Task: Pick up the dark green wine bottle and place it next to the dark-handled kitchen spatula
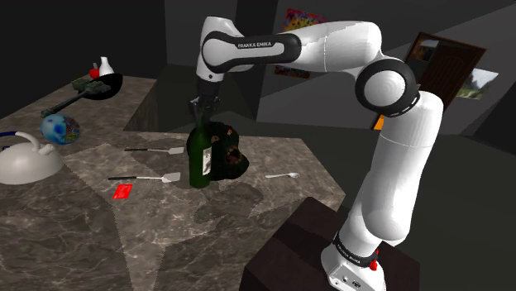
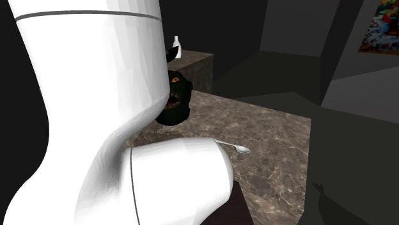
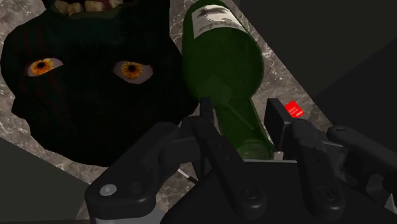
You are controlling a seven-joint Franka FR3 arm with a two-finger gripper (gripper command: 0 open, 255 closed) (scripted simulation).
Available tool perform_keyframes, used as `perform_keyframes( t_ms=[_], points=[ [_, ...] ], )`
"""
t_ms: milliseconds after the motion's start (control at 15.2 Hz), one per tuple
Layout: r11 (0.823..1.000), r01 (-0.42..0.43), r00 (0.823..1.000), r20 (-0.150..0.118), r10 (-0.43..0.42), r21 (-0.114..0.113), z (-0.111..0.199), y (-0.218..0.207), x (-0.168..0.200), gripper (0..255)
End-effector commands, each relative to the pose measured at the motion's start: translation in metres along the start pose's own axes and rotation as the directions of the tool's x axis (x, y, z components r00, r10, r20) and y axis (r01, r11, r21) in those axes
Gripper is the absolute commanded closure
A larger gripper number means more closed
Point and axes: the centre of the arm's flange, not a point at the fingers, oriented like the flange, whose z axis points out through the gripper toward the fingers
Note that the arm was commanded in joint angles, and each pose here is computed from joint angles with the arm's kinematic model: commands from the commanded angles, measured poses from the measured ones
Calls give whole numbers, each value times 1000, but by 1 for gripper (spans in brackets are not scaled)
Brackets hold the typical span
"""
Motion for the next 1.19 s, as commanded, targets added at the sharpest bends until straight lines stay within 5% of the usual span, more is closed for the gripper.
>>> perform_keyframes(
  t_ms=[0, 396, 924, 990, 1122],
  points=[
    [1000, 0, 1000, -1, 0, 0, 10, 1, -1, 255],
    [1000, 0, 1000, -1, 0, 0, 45, 3, -5, 255],
    [1000, 0, 1000, -1, 0, 0, 45, 3, -5, 255],
    [1000, 0, 1000, -1, 0, 0, 45, 3, -5, 0],
    [1000, 0, 1000, -1, 0, 0, 45, 3, -5, 0]
  ],
)
